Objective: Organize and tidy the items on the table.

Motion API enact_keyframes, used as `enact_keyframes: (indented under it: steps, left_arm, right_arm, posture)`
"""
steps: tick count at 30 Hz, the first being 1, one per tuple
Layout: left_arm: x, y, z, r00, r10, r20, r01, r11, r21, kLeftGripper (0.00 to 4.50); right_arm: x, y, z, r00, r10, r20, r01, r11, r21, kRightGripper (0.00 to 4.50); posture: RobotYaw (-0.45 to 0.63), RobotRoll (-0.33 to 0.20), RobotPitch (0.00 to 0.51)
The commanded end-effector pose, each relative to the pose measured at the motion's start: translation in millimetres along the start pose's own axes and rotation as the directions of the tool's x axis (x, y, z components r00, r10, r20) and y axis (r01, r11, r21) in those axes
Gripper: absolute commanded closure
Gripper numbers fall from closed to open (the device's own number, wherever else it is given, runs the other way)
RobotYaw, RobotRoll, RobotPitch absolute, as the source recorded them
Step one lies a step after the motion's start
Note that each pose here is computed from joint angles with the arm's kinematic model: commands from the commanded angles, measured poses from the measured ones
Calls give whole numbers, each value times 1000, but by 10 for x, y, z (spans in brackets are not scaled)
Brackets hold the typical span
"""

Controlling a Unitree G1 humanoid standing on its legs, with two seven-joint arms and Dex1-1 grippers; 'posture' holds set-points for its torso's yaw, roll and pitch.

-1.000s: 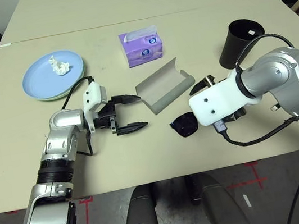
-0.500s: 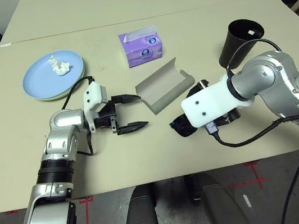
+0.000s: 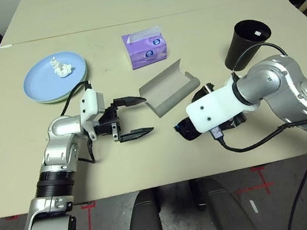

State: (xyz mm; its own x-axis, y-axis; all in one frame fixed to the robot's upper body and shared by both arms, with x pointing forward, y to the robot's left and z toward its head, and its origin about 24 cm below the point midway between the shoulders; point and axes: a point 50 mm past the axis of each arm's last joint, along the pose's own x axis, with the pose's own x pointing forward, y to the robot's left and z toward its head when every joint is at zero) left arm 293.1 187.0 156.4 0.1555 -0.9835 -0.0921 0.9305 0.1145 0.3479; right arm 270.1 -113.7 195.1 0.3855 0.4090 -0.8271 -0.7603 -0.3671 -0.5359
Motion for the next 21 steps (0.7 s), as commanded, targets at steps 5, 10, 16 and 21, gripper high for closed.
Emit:
enact_keyframes:
  steps: [5, 10, 16, 21]
  left_arm:
    - [3, -50, 23, 1000, -15, 0, 15, 1000, -18, 34]
    - [-10, -67, 13, 999, -24, -23, 23, 999, -31, 34]
    - [-33, -83, 10, 999, -24, -27, 24, 999, -28, 34]
    - [-29, -82, 18, 1000, -22, -23, 21, 1000, -22, 34]
  right_arm:
    - [124, 42, -26, 1000, 12, -15, -13, 1000, -23, 0]
    - [151, 38, -37, 1000, 7, -19, -8, 1000, -26, 0]
    - [173, 15, -28, 1000, -5, -17, 5, 1000, -31, 0]
    - [170, -22, -11, 1000, -16, -14, 16, 999, -36, 0]
  posture:
    - [151, 0, 248]
    - [157, 0, 246]
    - [163, 0, 244]
    - [165, 0, 241]
